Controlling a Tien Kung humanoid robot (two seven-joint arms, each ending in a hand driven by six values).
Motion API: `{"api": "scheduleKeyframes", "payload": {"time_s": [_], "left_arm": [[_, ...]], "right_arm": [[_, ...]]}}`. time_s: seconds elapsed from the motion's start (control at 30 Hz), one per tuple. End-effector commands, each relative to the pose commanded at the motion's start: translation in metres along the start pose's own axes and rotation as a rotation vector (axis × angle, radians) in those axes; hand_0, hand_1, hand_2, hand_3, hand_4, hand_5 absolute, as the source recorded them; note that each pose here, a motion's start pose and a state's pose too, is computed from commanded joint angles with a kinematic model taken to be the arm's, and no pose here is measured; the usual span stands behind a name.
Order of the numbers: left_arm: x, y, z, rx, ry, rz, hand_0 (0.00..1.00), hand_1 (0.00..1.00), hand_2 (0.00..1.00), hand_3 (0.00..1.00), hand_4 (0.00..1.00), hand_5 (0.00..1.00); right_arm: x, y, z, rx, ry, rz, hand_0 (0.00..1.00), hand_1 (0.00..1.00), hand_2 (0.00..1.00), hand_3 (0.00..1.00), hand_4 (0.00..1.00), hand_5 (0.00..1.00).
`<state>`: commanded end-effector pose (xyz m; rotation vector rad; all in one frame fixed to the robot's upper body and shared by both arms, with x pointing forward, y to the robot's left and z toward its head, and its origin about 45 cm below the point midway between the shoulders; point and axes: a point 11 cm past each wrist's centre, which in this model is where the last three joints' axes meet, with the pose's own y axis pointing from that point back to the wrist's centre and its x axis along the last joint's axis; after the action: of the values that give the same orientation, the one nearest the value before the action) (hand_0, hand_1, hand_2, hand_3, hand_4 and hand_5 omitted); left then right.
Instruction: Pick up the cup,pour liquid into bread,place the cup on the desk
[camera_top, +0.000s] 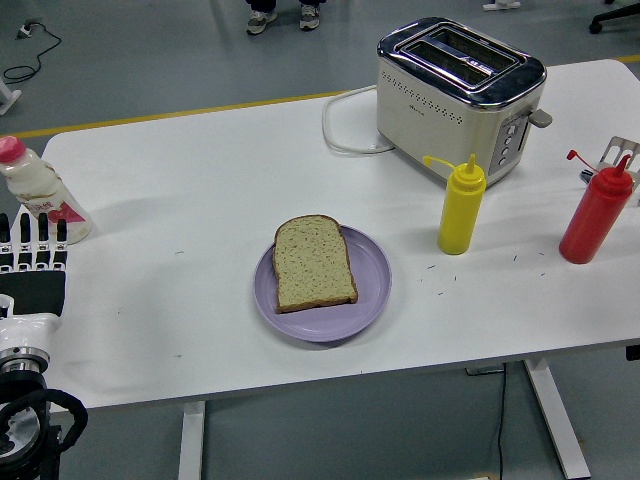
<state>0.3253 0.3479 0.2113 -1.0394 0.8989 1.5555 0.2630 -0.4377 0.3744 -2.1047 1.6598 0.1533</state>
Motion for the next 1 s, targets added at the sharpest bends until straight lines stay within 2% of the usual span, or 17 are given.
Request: {"api": "scheduleKeyframes", "payload": {"time_s": [0.27, 0.5, 0.63, 1.0], "left_arm": [[0.001, 0.000, -0.001, 0.004, 0.000, 0.003, 0.863, 0.873, 0.934, 0.862, 0.719, 0.998], [0.003, 0.001, -0.001, 0.003, 0.000, 0.007, 0.864, 0.873, 0.934, 0.863, 0.718, 0.998], [0.003, 0.001, -0.001, 0.003, 0.001, 0.008, 0.864, 0.873, 0.934, 0.863, 0.718, 0.998], [0.003, 0.001, 0.000, 0.002, 0.001, 0.007, 0.864, 0.873, 0.934, 0.863, 0.717, 0.998]], "right_arm": [[-0.014, 0.001, 0.022, -0.128, 0.022, -0.112, 0.635, 0.609, 0.607, 0.576, 0.576, 0.571], [-0.021, 0.004, 0.041, -0.226, 0.046, -0.173, 0.641, 0.615, 0.610, 0.579, 0.571, 0.581], [-0.026, 0.006, 0.055, -0.290, 0.054, -0.202, 0.641, 0.615, 0.610, 0.579, 0.571, 0.581], [-0.033, 0.010, 0.083, -0.397, 0.050, -0.234, 0.649, 0.619, 0.613, 0.583, 0.565, 0.592]]}}
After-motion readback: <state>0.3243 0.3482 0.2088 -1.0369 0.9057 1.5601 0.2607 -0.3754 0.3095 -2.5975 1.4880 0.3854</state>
